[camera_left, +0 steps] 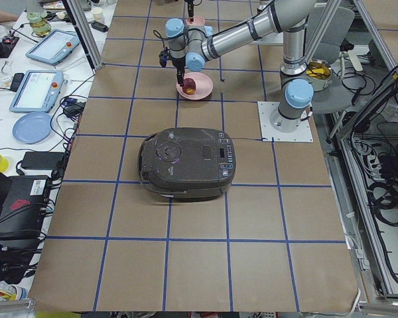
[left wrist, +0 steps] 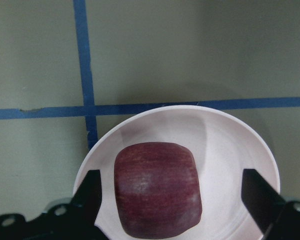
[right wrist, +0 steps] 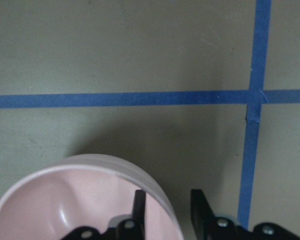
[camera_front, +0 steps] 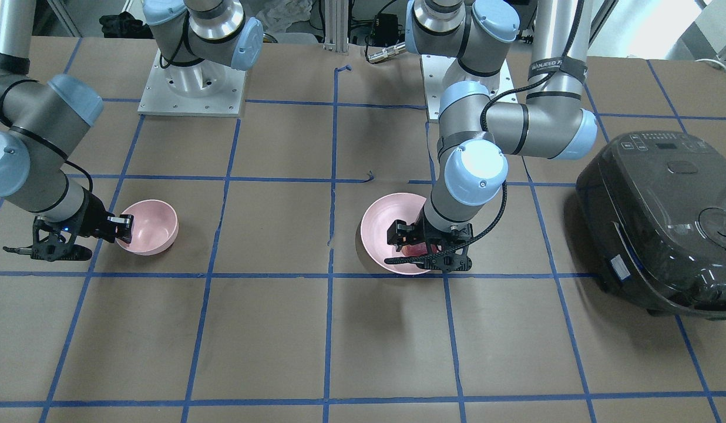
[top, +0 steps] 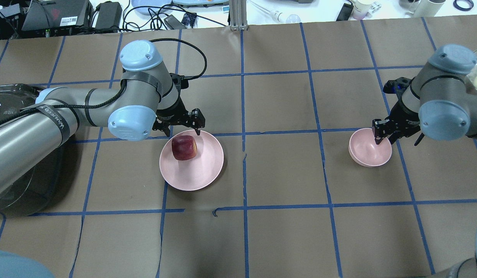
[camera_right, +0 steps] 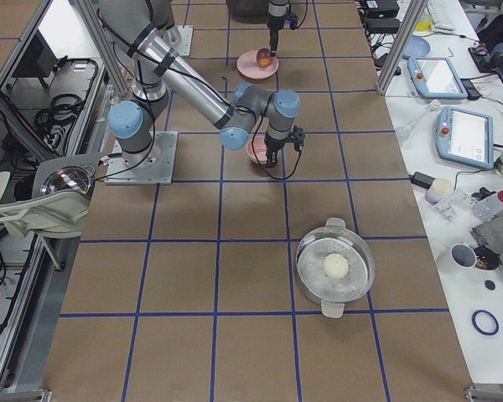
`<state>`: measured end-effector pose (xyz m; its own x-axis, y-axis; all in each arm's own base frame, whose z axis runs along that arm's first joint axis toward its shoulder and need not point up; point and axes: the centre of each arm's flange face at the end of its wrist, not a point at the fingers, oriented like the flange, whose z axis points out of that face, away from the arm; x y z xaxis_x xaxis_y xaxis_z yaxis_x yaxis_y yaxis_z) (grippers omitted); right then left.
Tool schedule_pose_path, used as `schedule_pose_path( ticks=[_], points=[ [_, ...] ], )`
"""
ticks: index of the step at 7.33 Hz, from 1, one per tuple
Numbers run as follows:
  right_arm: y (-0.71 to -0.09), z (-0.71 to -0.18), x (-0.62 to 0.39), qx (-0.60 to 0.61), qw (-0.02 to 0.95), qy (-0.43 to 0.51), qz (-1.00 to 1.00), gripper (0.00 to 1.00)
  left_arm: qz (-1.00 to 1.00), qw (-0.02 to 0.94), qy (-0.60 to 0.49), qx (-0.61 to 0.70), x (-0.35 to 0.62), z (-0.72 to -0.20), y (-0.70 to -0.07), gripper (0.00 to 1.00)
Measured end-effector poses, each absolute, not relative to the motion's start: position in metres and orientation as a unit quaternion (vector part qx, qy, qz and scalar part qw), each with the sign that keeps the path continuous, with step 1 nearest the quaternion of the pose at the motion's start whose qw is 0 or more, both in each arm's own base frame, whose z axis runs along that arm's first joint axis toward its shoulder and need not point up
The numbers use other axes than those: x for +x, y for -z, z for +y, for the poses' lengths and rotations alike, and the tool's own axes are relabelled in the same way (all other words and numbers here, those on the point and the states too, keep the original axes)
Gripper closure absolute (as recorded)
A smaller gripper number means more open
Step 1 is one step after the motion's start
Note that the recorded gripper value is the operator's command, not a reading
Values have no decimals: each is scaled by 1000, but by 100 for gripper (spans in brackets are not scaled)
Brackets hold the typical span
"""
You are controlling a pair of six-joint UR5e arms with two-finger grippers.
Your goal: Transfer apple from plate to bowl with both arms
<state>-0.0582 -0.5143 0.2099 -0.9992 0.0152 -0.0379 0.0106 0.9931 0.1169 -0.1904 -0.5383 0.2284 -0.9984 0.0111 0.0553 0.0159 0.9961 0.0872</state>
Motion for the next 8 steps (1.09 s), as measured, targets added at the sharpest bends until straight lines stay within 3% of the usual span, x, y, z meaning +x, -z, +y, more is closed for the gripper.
schedule_pose_path(
  ticks=[1, 3, 6, 8],
  points=[
    [-210, -514, -58, 6, 20, -59, 998, 100, -998, 27, 53, -5, -190, -535, -220, 4],
    [-212, -515, -58, 8, 18, -58, 998, 100, -997, 25, 74, -4, -190, -522, -202, 69],
    [-235, -540, -12, 62, 75, -18, 995, 100, -998, 26, 64, -7, -191, -520, -198, 93],
    [-243, -542, 87, 82, 89, -20, 992, 100, -998, 29, 52, -8, -191, -523, -205, 95]
  ],
)
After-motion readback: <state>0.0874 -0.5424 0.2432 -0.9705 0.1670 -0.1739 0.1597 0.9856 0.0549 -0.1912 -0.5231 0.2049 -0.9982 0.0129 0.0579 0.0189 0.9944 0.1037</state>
